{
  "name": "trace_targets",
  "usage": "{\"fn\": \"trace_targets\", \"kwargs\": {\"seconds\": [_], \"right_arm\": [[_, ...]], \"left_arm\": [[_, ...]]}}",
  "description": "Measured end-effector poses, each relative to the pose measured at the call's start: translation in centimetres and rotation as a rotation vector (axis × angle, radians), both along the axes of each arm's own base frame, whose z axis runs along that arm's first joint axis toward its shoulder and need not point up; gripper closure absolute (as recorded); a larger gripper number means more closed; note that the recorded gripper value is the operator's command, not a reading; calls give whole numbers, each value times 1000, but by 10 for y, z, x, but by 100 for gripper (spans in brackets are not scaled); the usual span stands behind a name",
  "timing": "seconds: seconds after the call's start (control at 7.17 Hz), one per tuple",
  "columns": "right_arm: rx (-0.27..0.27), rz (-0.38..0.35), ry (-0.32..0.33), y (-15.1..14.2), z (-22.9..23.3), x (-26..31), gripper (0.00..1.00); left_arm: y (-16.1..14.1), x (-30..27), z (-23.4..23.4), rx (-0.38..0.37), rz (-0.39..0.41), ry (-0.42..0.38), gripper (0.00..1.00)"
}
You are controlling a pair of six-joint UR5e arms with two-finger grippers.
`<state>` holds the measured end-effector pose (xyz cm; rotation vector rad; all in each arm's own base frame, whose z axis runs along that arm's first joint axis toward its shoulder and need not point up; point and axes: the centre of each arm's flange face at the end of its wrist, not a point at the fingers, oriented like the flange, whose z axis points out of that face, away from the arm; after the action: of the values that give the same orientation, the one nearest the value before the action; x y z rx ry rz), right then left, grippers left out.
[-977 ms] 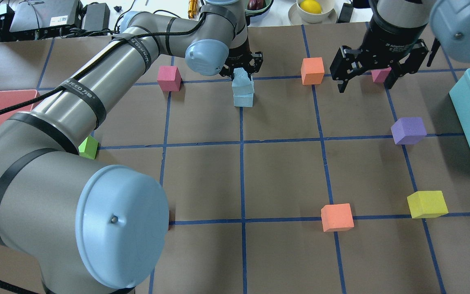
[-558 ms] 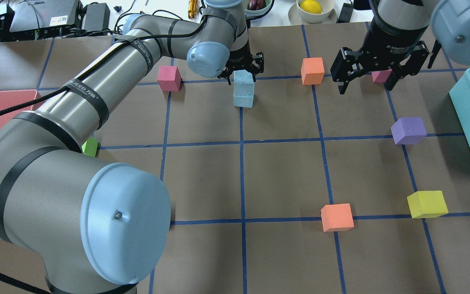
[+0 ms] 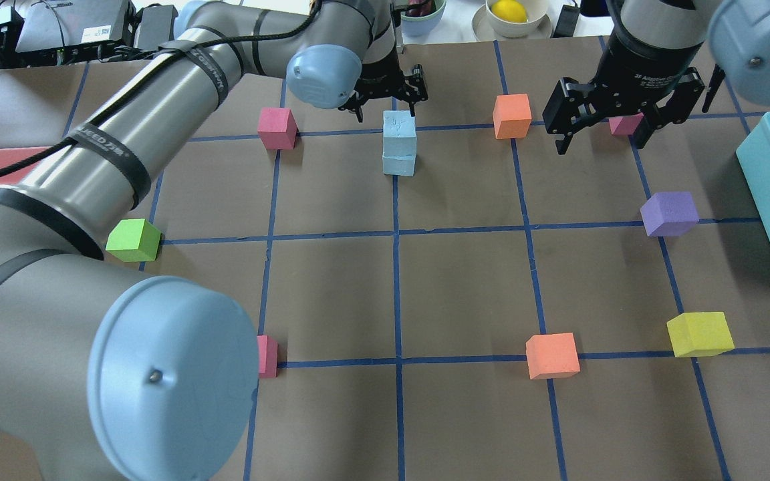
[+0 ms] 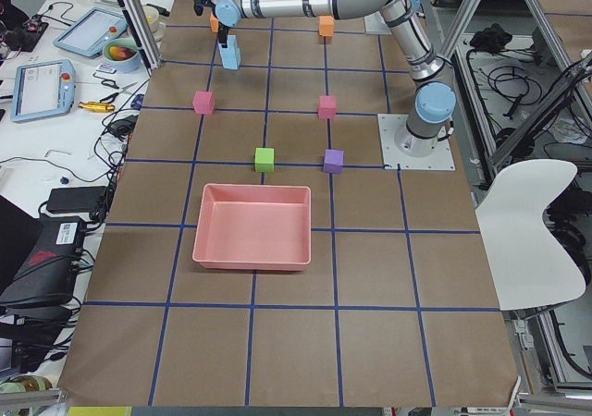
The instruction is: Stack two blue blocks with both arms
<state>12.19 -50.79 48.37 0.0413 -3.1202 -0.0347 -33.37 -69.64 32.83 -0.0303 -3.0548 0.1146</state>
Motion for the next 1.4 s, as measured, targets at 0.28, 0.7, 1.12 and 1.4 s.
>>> {"fn": "trace_targets", "kwargs": {"seconds": [0.28, 0.7, 1.12, 1.4], "right_arm": [[-4, -4, -1, 0, 2, 2, 0], [-15, -6, 3, -3, 9, 2, 0], [-8, -6, 3, -3, 7, 3, 0], [-6, -6, 3, -3, 6, 3, 0]], "left_arm": [[21, 83, 81, 45, -80, -119, 0], [113, 148, 152, 52, -91, -161, 0], [173, 190, 194, -22, -27, -111, 0], [177, 206, 195, -27, 4, -91, 0]]}}
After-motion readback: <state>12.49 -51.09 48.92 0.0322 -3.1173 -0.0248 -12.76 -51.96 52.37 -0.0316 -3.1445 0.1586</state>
